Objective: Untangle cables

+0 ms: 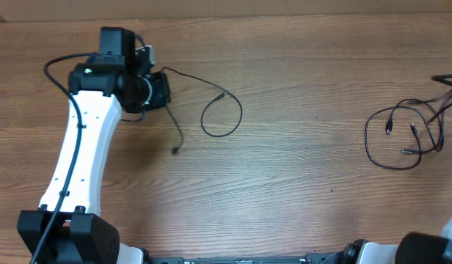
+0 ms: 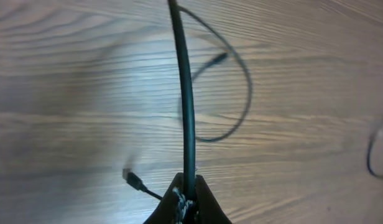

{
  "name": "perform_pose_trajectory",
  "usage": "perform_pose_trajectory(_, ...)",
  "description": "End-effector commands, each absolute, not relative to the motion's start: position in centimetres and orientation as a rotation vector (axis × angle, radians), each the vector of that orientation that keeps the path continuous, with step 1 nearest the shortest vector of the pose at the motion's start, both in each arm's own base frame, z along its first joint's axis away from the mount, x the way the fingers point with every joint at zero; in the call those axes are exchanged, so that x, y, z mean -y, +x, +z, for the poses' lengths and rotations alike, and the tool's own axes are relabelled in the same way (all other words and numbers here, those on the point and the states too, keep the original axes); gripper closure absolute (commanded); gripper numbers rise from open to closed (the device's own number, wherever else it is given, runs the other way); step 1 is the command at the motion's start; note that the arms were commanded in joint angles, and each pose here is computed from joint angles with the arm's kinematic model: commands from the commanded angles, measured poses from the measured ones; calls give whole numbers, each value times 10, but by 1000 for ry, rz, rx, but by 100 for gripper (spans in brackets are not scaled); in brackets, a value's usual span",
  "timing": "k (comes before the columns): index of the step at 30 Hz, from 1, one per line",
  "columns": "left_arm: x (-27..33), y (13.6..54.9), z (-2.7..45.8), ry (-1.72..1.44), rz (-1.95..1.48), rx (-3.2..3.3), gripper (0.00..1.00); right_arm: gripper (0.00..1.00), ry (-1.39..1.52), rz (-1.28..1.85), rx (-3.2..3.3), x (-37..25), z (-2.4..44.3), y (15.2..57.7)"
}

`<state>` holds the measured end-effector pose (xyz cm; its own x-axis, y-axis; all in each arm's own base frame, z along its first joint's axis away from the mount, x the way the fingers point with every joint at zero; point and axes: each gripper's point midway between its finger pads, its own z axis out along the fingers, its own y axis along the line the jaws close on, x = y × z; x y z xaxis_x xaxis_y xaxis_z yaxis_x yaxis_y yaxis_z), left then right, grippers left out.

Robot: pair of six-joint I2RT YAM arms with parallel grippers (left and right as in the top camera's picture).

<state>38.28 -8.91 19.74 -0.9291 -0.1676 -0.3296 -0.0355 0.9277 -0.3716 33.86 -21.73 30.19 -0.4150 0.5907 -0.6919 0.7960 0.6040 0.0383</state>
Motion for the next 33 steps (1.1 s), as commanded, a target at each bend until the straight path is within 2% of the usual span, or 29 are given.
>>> perform_pose_trajectory(1,120,381,214,23,-603,-2671,96,96,1100,-357,-2213,216,286,346)
perform_pose_trajectory(3,136,382,218,90,-624,-2642,96,92,1067,-307,-2264,209,276,352)
perform_pose_trajectory(4,143,383,219,116,-630,-2628,96,80,1023,-264,-2296,203,274,356)
perform_pose_trajectory(5,152,384,222,146,-638,-2611,96,60,969,-217,-2329,196,271,360)
perform_pose_trajectory(6,159,384,224,172,-645,-2594,96,44,916,-162,-2353,188,270,365)
perform_pose_trajectory(7,168,385,226,201,-654,-2576,96,34,867,-97,-2373,179,269,369)
perform_pose_trajectory(10,187,385,234,267,-676,-2531,96,19,718,100,-2413,150,270,379)
perform_pose_trajectory(19,223,383,302,396,-727,-2346,96,9,186,583,-2491,43,277,379)
perform_pose_trajectory(26,244,365,358,544,-887,-2209,96,1,-176,662,-2553,-34,270,368)
perform_pose_trajectory(33,251,348,405,609,-984,-2102,96,0,-434,720,-2523,-104,261,368)
